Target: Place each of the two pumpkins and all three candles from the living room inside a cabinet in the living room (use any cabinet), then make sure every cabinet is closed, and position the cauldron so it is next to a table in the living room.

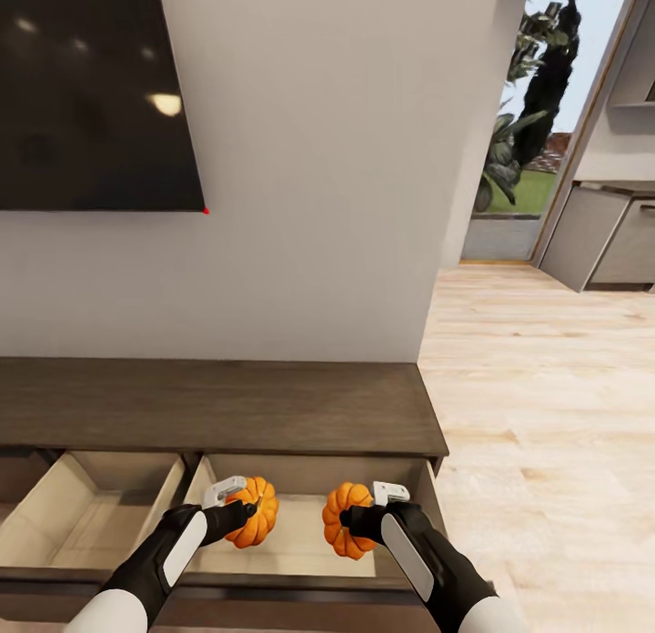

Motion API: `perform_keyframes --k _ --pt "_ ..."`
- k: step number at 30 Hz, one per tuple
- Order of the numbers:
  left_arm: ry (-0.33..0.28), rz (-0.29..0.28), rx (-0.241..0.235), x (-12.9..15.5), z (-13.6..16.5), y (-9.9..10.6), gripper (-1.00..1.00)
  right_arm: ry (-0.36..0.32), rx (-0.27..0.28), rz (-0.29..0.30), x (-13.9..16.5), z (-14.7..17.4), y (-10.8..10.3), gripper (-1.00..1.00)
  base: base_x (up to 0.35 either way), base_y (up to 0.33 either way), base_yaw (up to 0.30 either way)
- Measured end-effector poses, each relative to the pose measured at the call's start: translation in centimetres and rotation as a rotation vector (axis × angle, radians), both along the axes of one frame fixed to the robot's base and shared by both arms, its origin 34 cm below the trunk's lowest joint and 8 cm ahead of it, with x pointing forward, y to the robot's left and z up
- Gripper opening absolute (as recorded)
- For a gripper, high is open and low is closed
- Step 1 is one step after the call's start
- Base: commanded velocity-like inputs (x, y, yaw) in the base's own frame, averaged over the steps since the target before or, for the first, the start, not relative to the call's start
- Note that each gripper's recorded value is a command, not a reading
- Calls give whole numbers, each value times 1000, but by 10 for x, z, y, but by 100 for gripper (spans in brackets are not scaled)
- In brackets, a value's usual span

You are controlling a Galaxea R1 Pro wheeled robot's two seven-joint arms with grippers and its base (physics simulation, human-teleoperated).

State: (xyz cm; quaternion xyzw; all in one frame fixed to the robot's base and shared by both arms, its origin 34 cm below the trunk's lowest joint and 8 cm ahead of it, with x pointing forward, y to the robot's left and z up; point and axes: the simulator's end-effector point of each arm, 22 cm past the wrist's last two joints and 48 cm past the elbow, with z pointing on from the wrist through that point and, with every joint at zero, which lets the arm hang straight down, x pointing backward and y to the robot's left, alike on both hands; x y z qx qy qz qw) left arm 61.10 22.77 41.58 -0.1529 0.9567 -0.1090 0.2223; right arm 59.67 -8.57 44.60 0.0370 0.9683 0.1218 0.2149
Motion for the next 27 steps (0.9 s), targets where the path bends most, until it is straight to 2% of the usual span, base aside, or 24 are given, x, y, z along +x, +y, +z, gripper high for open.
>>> perform_keyframes --k 13,27 --pt "-4 3 -2 -5 -27 1 -100 -1 0 0 -6 -28 0 -100 0 0 0" --pt "-7 4 -3 -3 -26 1 -100 -1 0 -1 -5 -27 0 -100 24 0 0"
